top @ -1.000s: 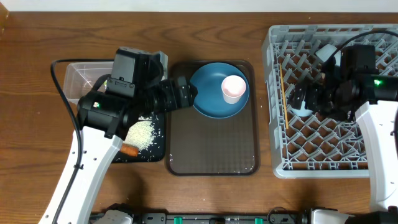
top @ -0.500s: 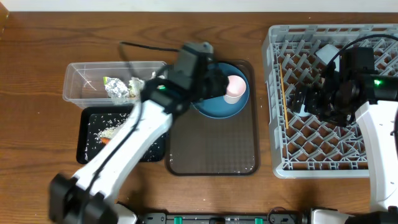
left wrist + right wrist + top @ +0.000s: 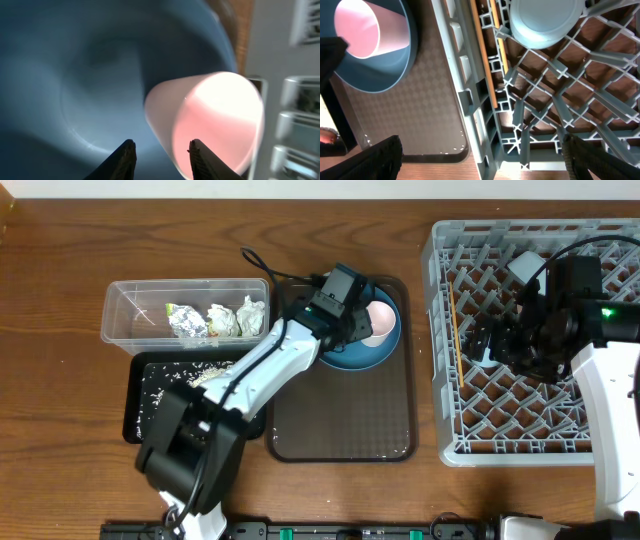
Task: Sort waste into correct bins and load items into the dishwasher rack
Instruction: 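Grasp the pink cup with left gripper and lift it, then hand the pink cup from left gripper to right gripper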
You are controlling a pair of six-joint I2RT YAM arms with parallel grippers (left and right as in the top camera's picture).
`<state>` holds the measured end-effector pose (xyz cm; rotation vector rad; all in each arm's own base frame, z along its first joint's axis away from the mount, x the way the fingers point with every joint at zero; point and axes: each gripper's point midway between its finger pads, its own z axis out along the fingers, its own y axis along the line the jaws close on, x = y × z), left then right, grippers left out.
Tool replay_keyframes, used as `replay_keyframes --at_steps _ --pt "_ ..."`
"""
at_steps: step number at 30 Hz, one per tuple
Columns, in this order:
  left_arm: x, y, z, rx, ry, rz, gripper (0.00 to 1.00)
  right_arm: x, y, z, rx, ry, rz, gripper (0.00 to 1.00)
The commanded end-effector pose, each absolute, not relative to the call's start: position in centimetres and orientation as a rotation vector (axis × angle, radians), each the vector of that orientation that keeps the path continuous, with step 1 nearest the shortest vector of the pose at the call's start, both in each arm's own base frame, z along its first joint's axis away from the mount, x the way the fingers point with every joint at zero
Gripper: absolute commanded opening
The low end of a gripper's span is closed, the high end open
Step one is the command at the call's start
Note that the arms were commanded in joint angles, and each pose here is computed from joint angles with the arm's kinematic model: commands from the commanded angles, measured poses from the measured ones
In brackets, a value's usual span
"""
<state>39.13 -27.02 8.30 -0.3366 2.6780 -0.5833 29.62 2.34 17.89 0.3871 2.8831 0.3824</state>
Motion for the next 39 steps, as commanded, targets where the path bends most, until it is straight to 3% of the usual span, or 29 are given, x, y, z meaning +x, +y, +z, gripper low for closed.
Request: replay_keyframes --at_steps 1,10,15,23,27,30,35,39 --pt "39.2 -26.5 6.5 -0.389 2.694 -0.535 0.38 29.7 3.0 18.3 0.382 2.874 0.407 0.99" --pt "38.9 -26.3 5.6 -0.393 2.719 -0.513 0.26 29.7 3.0 18.3 0.382 2.874 0.407 0.99" --pt "39.6 -26.2 7.1 -0.399 2.679 -0.542 0.06 29.7 3.0 18.3 0.382 2.874 0.406 0.99" --pt "40.3 -23.7 13.9 -0.363 2.561 -0.628 0.06 29.7 3.0 18.3 0.382 2.873 0.405 0.99" --pt "38.7 -24.7 19.4 -0.261 2.521 -0.942 0.06 29.9 3.1 18.4 0.374 2.864 0.414 0.99" --pt "36.6 -25.6 23.0 -0.135 2.498 -1.227 0.06 29.7 5.7 19.3 0.117 2.84 0.621 0.99" --pt "32.6 -26.2 27.6 0.126 2.428 -1.705 0.06 26.5 13.9 26.2 -0.654 2.31 1.331 0.99" --pt "30.1 -26.6 29.7 0.292 2.365 -1.923 0.06 25.8 15.2 28.9 -0.773 2.066 1.445 1.0"
